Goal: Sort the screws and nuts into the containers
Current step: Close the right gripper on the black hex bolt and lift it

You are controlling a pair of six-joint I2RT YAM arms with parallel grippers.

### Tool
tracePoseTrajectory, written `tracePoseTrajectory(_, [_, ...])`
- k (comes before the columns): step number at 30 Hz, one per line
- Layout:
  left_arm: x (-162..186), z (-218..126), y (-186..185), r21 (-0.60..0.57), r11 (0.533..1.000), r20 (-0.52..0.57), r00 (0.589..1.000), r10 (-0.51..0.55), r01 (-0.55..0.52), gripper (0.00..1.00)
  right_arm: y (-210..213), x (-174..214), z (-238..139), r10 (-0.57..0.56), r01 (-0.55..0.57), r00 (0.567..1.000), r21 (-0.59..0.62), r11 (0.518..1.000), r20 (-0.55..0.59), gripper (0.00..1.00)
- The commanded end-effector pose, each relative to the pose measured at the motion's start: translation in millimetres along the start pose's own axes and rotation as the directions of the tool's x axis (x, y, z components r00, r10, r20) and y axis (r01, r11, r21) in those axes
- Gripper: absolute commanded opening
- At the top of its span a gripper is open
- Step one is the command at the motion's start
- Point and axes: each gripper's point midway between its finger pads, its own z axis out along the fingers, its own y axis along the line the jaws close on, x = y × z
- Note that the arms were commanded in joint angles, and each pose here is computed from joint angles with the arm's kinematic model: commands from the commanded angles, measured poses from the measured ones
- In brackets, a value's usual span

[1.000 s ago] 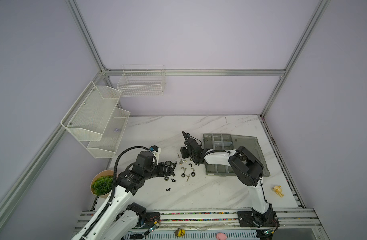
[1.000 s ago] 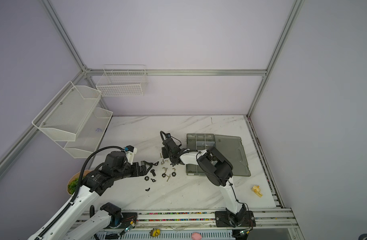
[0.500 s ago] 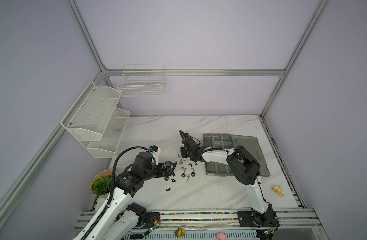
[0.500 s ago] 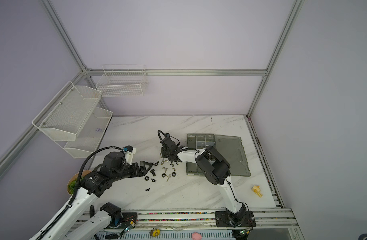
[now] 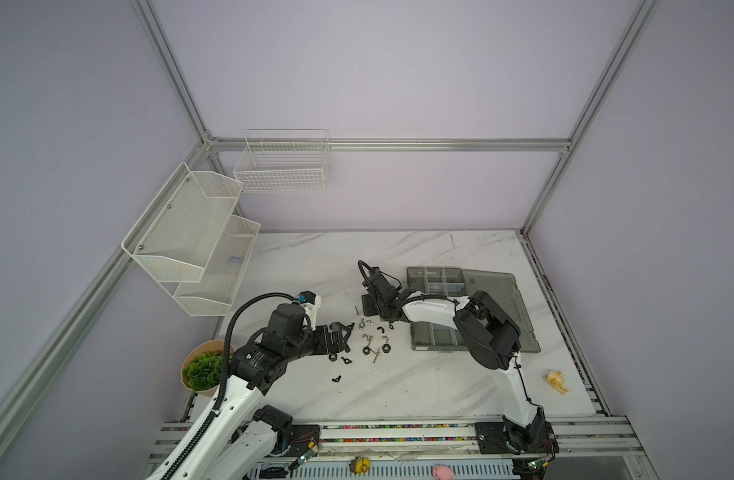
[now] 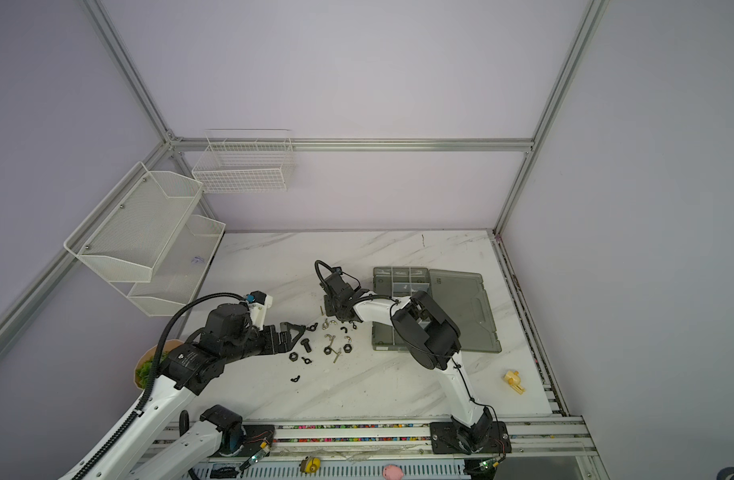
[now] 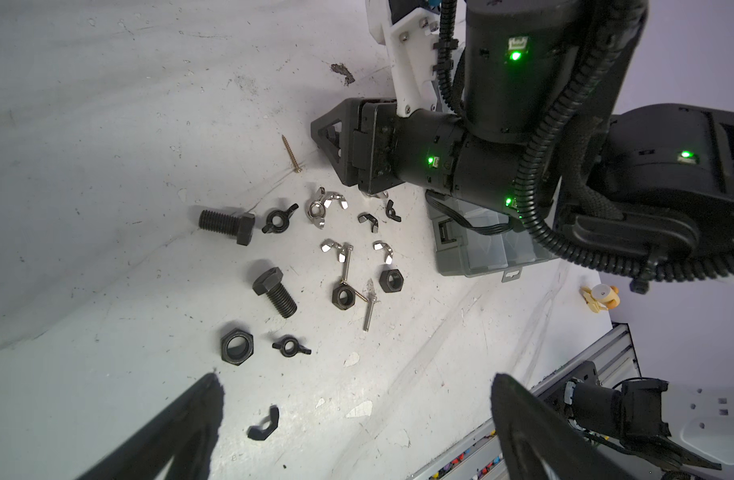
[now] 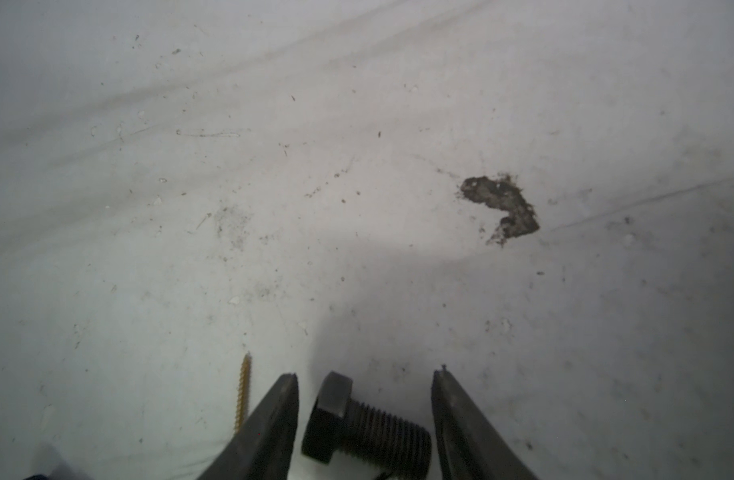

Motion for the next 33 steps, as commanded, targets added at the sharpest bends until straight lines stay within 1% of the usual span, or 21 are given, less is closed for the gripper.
tracePoseTrajectory(1, [8.5,5.2,1.8,0.015,1.000,-0.014,1.000,0.004,-0.004,1.00,-2.4,7.3,3.2,0.021,-0.020,0.999,0.027,0.999,-0.032,0.54])
tracePoseTrajectory(6, [7.9,4.5,2.2,0.015,1.000,-0.005,1.000,0.003,-0.003,1.00,-4.2,7.7,2.0,0.036,-0.035,0.999,0.041,0.999,-0.039,0.52])
tracePoseTrajectory(10, [7.9,4.5,1.7,0.017,1.000,-0.006,1.000,0.006,-0.005,1.00,-3.6,7.6,3.2,0.039,-0.037,0.998,0.041,0.998,-0.045,0.44])
tracePoseTrajectory(16, [7.1,3.5,2.2,0.014,1.000,0.002,1.000,0.006,-0.006,1.00,-1.9,5.8,3.3,0.035,-0.033,0.998,0.039,0.999,-0.045,0.38])
tracePoseTrajectory(23, [4.1,1.7,1.7,0.011,1.000,0.014,1.000,0.015,-0.015,1.00,7.6,-12.4,-1.7,-0.002,0.002,1.000,0.006,1.000,0.003,0.36])
tracePoseTrajectory(27, [-0.6,2.5,0.9,0.005,0.999,0.021,0.999,0.049,-0.049,0.99,12.1,-23.9,-3.4,-0.015,0.015,1.000,-0.016,1.000,0.025,0.36])
tracePoseTrajectory(33, [-17.3,9.5,-14.7,0.059,0.987,0.056,0.987,0.149,-0.152,1.00,15.0,-42.2,-9.4,-0.017,0.019,0.998,-0.045,0.999,0.059,0.36])
